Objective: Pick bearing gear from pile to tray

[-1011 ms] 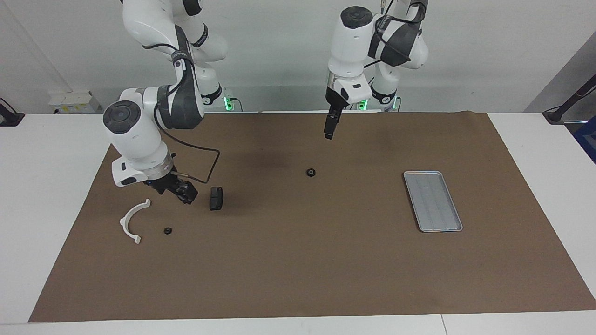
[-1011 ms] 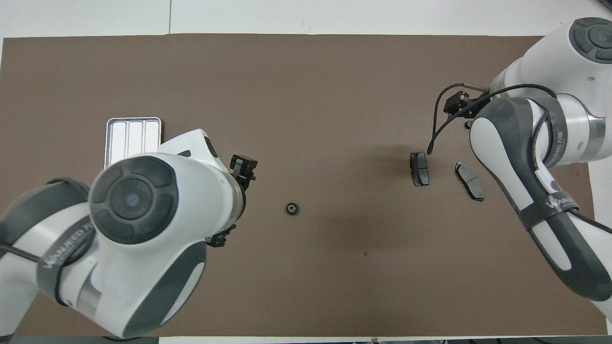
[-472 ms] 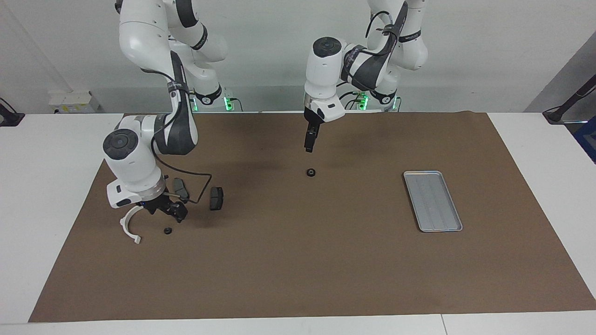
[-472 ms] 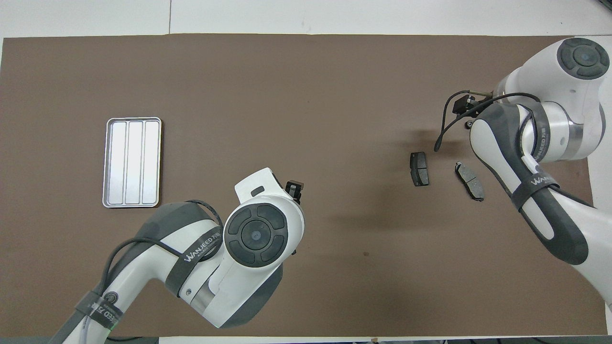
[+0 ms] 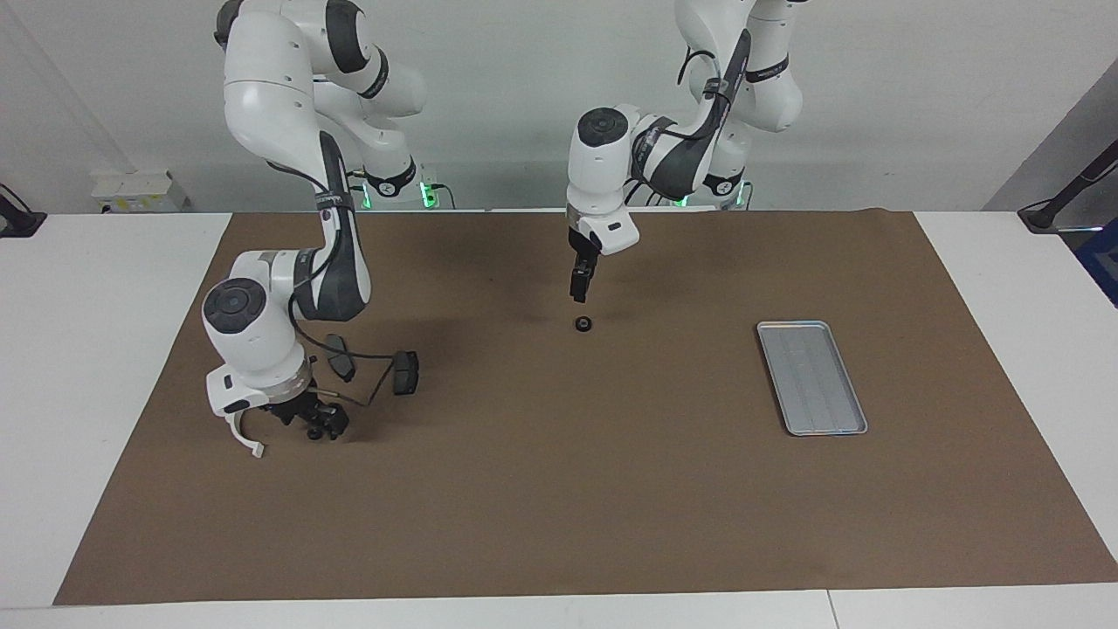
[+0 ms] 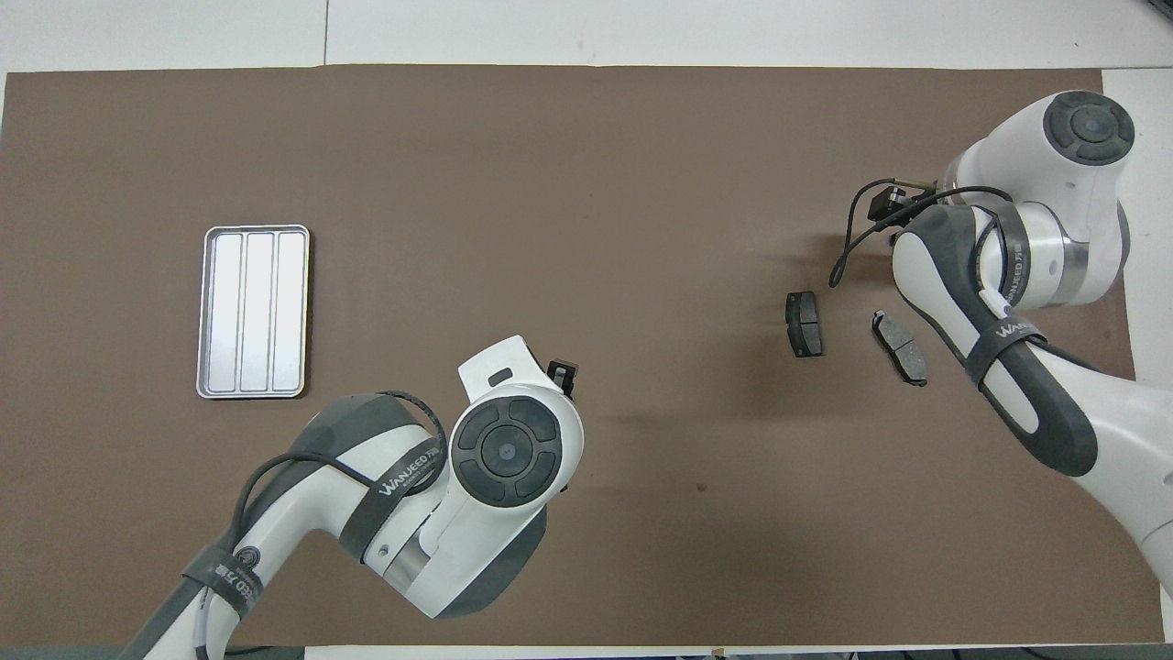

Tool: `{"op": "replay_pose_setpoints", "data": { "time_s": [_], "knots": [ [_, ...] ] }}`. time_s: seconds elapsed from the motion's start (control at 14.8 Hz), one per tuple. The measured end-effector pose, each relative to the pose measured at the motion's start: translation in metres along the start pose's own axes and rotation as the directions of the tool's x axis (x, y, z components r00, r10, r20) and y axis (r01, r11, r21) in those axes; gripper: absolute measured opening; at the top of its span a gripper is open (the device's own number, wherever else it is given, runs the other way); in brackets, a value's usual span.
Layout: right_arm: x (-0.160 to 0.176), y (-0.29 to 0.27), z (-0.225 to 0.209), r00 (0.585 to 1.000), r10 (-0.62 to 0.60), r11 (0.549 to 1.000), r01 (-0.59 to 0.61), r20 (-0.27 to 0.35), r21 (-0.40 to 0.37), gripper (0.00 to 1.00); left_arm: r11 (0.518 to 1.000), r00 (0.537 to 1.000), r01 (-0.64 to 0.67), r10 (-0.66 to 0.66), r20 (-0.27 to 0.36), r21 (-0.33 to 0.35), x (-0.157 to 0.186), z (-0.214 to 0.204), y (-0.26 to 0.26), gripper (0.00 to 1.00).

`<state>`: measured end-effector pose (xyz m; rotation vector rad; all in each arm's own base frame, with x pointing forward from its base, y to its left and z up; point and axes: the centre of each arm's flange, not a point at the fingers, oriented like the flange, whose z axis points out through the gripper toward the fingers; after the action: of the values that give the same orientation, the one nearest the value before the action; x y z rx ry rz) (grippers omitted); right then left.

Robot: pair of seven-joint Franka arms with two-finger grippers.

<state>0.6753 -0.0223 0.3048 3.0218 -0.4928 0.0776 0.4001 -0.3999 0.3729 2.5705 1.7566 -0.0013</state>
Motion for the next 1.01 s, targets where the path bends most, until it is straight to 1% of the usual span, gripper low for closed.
{"op": "replay_pose_setpoints", "data": {
  "time_s": [0.13, 0.2, 0.4, 0.67, 0.74, 1.01],
  "knots": [
    [0.001, -0.001, 0.006, 1.0, -0.001, 1.0, 0.001, -0.007, 0.003, 0.9, 1.0, 1.0, -0.004, 0.004, -0.001, -0.009, -0.002, 0.016, 0.005, 1.0],
    [0.001, -0.002, 0.01, 1.0, -0.002, 1.0, 0.002, -0.008, 0.004, 0.92, 1.0, 1.0, -0.008, 0.007, -0.008, -0.013, -0.002, 0.025, 0.007, 1.0],
    [0.002, -0.002, 0.016, 1.0, -0.002, 1.0, 0.002, -0.013, 0.007, 0.9, 1.0, 1.0, -0.007, 0.006, -0.024, -0.016, 0.003, 0.047, 0.013, 1.0],
    [0.005, 0.007, 0.017, 1.0, 0.012, 1.0, -0.012, -0.012, 0.006, 0.9, 1.0, 1.0, 0.001, -0.002, -0.025, -0.031, 0.009, 0.053, 0.018, 1.0],
    [0.006, 0.009, 0.017, 1.0, 0.016, 1.0, -0.016, -0.012, 0.005, 0.81, 0.999, 1.0, 0.001, -0.002, -0.026, -0.035, 0.009, 0.053, 0.019, 1.0],
    [0.006, 0.013, 0.018, 1.0, 0.03, 0.999, -0.029, -0.006, 0.014, 0.8, 0.999, 0.999, -0.002, 0.0, -0.033, -0.055, 0.015, 0.053, 0.023, 0.99]
  ]
}}
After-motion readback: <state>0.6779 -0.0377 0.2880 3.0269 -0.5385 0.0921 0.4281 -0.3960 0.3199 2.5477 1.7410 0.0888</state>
